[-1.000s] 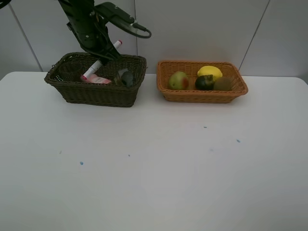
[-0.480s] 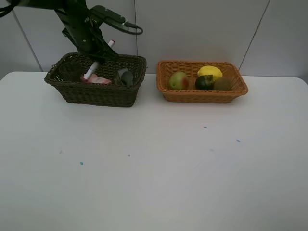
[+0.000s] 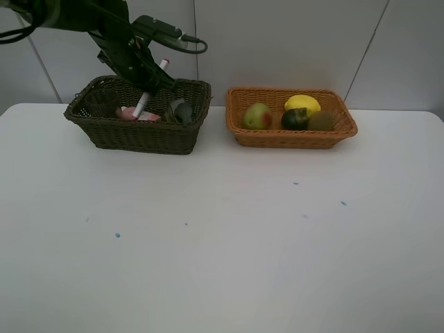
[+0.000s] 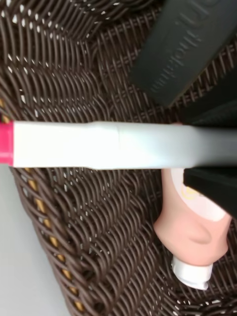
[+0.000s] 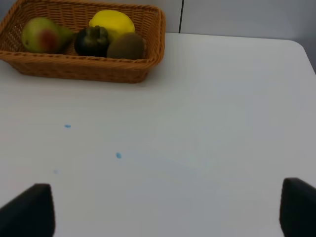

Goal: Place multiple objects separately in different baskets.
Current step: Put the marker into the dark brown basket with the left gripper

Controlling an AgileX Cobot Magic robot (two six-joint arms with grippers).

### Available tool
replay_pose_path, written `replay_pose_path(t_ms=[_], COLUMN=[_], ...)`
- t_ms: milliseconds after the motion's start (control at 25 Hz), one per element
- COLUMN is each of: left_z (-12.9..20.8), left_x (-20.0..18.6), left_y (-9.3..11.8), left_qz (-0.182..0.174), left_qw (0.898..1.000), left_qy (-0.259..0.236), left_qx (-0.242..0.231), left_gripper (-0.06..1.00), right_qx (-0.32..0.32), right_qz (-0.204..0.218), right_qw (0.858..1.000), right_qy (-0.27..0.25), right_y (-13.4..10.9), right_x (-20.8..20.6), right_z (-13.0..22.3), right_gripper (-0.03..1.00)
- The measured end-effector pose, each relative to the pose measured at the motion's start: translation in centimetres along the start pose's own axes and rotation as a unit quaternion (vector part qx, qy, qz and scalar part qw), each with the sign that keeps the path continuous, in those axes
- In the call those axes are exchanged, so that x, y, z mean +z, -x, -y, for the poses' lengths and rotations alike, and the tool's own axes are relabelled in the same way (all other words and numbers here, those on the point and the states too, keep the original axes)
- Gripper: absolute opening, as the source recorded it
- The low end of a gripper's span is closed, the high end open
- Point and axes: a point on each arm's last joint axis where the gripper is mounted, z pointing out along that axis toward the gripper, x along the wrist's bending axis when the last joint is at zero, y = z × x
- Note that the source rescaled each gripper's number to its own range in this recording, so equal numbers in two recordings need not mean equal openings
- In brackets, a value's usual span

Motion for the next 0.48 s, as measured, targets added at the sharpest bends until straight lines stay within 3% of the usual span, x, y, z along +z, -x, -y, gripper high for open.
replay_pose_path(t_ms=[480], left_z=[0.26], left_x=[0.36], left_y=[0.08], left_qz=[0.001], left_qw=[1.0], left_qy=[-0.007], left_qx=[0.0], left_gripper=[0.15], right_qx=[0.0], right_qz=[0.0], right_qw=[1.0], right_qy=[0.0], right_y=[0.0], right_x=[0.0], right_z=[0.0], right_gripper=[1.0])
